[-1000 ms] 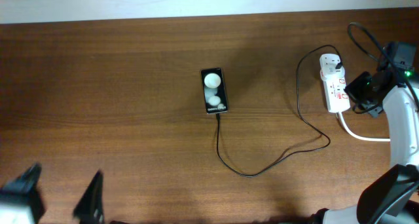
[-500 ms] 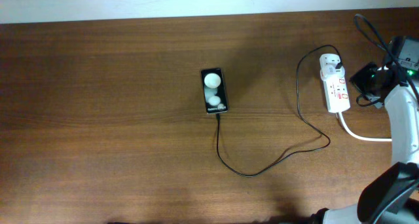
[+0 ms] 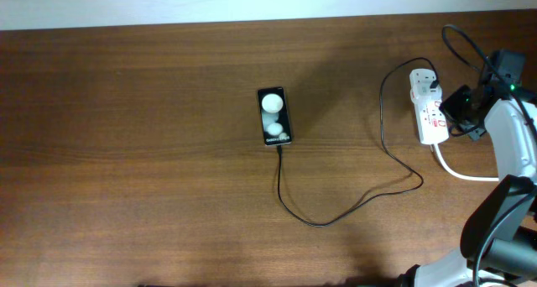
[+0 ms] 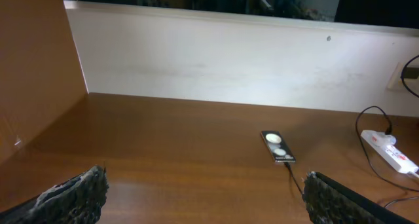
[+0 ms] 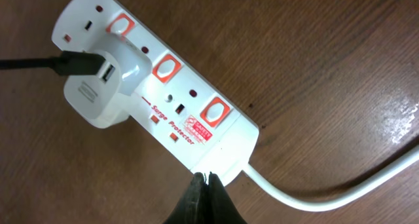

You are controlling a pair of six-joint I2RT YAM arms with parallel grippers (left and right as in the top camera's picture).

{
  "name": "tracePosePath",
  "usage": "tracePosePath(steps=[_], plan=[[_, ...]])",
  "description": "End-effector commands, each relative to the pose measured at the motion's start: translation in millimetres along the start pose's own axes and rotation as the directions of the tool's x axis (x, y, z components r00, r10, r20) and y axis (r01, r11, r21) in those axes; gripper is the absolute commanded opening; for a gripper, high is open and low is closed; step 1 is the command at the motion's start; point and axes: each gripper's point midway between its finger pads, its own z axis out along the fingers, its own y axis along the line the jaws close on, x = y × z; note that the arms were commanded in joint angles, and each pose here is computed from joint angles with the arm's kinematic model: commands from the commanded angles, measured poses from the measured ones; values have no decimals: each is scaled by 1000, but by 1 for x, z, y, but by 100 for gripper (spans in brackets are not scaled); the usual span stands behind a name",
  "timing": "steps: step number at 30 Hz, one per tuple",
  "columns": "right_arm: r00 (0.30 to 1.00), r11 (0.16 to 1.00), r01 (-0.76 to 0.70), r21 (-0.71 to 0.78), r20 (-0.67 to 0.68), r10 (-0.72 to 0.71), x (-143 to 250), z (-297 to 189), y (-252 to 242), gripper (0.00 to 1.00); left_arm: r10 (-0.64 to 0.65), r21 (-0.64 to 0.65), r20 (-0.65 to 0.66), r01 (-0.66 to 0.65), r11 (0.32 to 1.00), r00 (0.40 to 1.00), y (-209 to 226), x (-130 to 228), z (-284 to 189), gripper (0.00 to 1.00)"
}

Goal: Plug charger to phone and switch on socket

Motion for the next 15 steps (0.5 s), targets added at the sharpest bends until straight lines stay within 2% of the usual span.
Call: tracePosePath(steps=[1, 11, 15], plan=[[1000, 1000, -4, -18, 22, 4, -9, -3, 5, 4, 6, -8, 34, -5, 1000, 999, 2, 4, -8, 99], [997, 998, -28, -53, 74, 32, -31, -22, 19, 4, 1, -3, 82, -1, 1000, 997, 4, 9, -20, 99], [999, 999, -33, -22, 13, 33, -37, -3, 24, 4, 1, -3, 82, -1, 1000, 997, 4, 9, -20, 99]])
